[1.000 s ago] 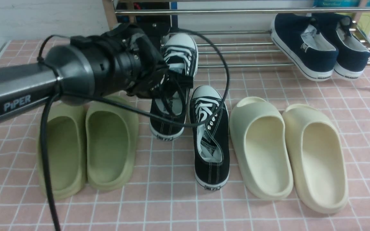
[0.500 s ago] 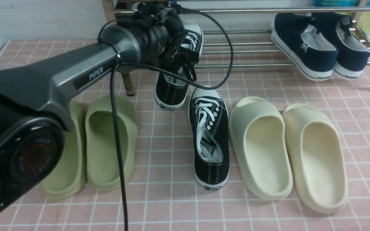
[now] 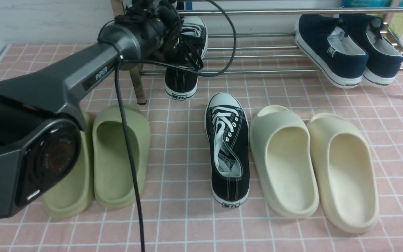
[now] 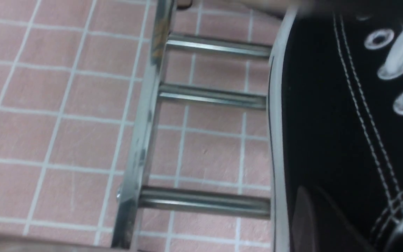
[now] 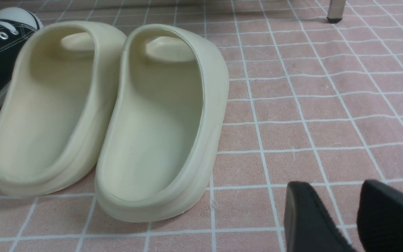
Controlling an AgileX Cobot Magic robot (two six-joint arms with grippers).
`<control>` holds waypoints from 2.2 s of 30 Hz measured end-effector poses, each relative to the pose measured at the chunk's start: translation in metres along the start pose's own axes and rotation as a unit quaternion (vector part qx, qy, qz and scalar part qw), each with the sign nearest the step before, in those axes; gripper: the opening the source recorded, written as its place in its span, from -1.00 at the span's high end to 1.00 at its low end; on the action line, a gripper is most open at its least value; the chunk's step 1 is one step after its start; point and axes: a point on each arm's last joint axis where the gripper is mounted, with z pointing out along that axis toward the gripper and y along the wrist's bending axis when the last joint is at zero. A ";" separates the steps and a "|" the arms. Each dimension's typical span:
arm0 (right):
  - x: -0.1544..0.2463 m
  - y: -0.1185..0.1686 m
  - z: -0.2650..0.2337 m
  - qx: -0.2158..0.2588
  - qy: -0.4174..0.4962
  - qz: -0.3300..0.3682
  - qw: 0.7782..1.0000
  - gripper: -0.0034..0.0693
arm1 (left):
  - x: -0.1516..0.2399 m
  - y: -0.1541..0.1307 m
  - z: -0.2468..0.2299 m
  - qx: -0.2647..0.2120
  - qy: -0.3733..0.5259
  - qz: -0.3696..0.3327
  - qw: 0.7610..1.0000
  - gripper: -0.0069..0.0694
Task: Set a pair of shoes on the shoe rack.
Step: Use the left arm to put a shoe into the shoe rack
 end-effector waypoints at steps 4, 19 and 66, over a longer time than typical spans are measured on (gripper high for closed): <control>0.000 0.000 0.000 0.000 0.000 0.000 1.000 0.25 | 0.000 -0.001 0.000 0.005 -0.002 -0.002 1.000 0.14; 0.000 0.000 0.000 0.000 0.000 0.000 1.000 0.25 | -0.023 -0.015 -0.118 0.036 0.127 0.186 0.974 0.52; 0.000 0.000 0.000 0.000 0.000 0.000 1.000 0.25 | 0.030 -0.026 -0.051 0.062 0.152 0.253 0.953 0.78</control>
